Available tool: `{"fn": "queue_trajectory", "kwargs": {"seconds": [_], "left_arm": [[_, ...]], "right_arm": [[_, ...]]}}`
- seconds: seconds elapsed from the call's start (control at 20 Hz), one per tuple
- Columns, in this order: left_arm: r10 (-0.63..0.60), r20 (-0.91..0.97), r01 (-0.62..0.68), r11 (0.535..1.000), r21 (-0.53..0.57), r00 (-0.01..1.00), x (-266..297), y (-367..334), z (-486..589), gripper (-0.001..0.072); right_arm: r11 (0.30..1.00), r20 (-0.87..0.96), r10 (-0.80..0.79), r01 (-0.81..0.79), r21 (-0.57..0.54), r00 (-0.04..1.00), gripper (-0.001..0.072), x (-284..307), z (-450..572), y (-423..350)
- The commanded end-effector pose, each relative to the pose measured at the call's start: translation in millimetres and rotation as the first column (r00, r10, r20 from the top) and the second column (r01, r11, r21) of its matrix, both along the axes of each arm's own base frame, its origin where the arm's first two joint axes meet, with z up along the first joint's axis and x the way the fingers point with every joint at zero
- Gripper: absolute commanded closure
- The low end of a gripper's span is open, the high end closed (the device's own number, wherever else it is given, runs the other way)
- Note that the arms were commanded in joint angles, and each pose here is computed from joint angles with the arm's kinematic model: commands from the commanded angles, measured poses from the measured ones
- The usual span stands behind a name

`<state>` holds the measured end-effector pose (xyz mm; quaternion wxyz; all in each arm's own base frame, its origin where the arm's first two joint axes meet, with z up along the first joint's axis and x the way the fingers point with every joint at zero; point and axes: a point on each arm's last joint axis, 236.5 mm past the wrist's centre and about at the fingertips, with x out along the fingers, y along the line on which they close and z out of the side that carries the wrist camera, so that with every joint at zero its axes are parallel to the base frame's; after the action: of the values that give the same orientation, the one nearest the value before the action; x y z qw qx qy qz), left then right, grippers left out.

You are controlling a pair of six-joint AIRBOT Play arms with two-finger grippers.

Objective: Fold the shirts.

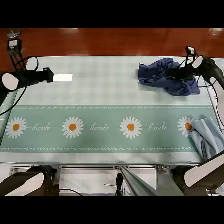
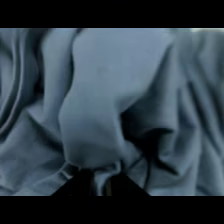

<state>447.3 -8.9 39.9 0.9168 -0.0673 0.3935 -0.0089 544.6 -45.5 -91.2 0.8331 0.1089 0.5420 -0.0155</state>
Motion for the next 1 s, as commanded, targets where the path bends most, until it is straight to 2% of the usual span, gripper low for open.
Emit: {"fn": "queue_trajectory", "kwargs": {"seconds": [0.0,0.1,0.2,0.35,0.45,0.65,0.8,0.85,0.95], "left_arm": [[-0.05,-0.203,0.035,0.996,-0.079,0.978,-35.5,-26.0,-32.3,0.0007],[-0.062,-0.241,0.043,0.996,-0.084,0.969,-45.9,-25.9,-24.5,0.0007],[-0.073,-0.255,0.053,0.995,-0.085,0.964,-58.3,-23.4,-2.1,0.0007],[-0.153,-0.242,0.141,0.988,-0.066,0.958,-100.1,-39.5,15.9,0.0007],[-0.187,-0.197,0.175,0.982,-0.075,0.962,-129.6,-53.1,20.6,0.0007],[-0.214,-0.071,0.205,0.971,-0.119,0.974,-160.2,-69.0,45.0,0.0007],[-0.212,0.011,0.211,0.968,-0.137,0.977,-161.8,-73.6,65.5,0.0007],[-0.21,0.022,0.211,0.967,-0.143,0.977,-160.4,-74.7,67.8,0.0007],[-0.207,0.029,0.21,0.965,-0.155,0.978,-157.4,-76.6,68.5,0.0007]], "right_arm": [[0.993,-0.154,0.11,-0.103,0.051,0.982,0.0686,-27.6,4.8,15.7],[0.986,-0.018,0.163,-0.162,0.035,0.987,0.0687,-6.2,74.3,21.2],[0.984,0.269,0.172,-0.175,-0.015,0.948,0.0687,17.2,194.7,33.8],[0.973,0.644,0.229,-0.188,-0.133,0.731,0.0688,-3.9,371.5,73.5],[0.967,0.78,0.249,-0.187,-0.172,0.574,0.0688,-48.2,461.3,97.3],[0.94,0.84,0.31,-0.278,-0.199,0.445,0.0688,-144.4,534.5,139.1],[0.874,0.874,0.385,-0.42,-0.242,0.296,0.0687,-213.5,571.3,188.7],[0.853,0.872,0.401,-0.462,-0.244,0.28,0.0687,-230.1,572.8,201.0],[0.793,0.817,0.465,-0.57,-0.214,0.34,0.0687,-246.4,541.5,227.7]]}}
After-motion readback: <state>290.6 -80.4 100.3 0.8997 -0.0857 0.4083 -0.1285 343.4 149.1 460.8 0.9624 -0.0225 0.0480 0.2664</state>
